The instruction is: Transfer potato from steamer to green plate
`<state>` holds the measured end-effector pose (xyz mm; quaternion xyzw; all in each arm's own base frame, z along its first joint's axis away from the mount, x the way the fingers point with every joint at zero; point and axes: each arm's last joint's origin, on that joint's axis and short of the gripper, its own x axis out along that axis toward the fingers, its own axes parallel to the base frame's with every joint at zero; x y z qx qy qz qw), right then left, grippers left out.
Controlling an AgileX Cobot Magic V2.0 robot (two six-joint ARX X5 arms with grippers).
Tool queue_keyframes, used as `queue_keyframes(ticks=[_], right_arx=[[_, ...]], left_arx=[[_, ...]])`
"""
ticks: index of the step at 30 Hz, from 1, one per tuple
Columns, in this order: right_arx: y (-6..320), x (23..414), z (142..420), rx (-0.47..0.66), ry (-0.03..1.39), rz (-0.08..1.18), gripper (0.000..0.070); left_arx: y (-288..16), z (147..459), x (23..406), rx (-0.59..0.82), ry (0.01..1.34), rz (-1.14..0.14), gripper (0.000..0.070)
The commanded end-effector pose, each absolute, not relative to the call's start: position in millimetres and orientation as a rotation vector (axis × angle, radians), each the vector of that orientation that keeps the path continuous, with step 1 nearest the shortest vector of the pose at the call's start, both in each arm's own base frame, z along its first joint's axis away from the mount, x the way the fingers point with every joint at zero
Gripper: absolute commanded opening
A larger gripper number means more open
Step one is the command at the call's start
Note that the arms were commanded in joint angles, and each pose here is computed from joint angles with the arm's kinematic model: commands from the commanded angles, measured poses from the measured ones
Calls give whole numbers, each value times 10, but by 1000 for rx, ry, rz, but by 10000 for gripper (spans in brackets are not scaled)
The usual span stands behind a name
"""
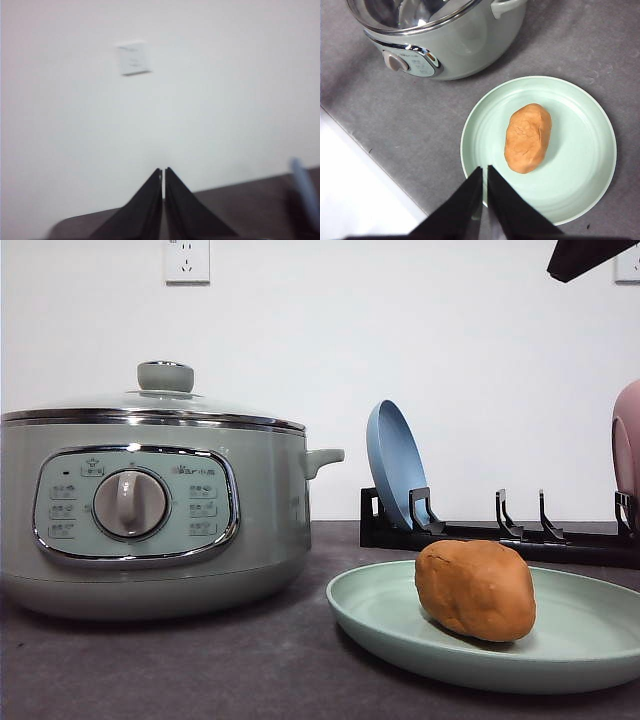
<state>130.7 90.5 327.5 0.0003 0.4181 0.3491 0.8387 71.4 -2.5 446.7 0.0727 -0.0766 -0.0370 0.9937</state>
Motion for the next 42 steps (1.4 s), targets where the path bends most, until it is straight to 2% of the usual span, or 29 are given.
queue_keyframes(ticks=[1, 11, 21, 27, 42], right_arx=[[918, 1311, 3328, -11, 855, 754, 2], [918, 1311, 3328, -11, 855, 754, 2], [918, 1311, 3328, -11, 855, 754, 2], [918, 1311, 3328, -11, 855, 754, 2], [918, 1311, 3328, -11, 855, 754, 2]], left_arx=[[-6, 4266, 738, 143, -162, -34, 0], [41, 3166, 766, 99, -122, 35, 0], [52, 2367, 860, 69, 15, 34, 0], [61, 2035, 890, 37, 68, 55, 0], [62, 1653, 929, 31, 131, 52, 0]])
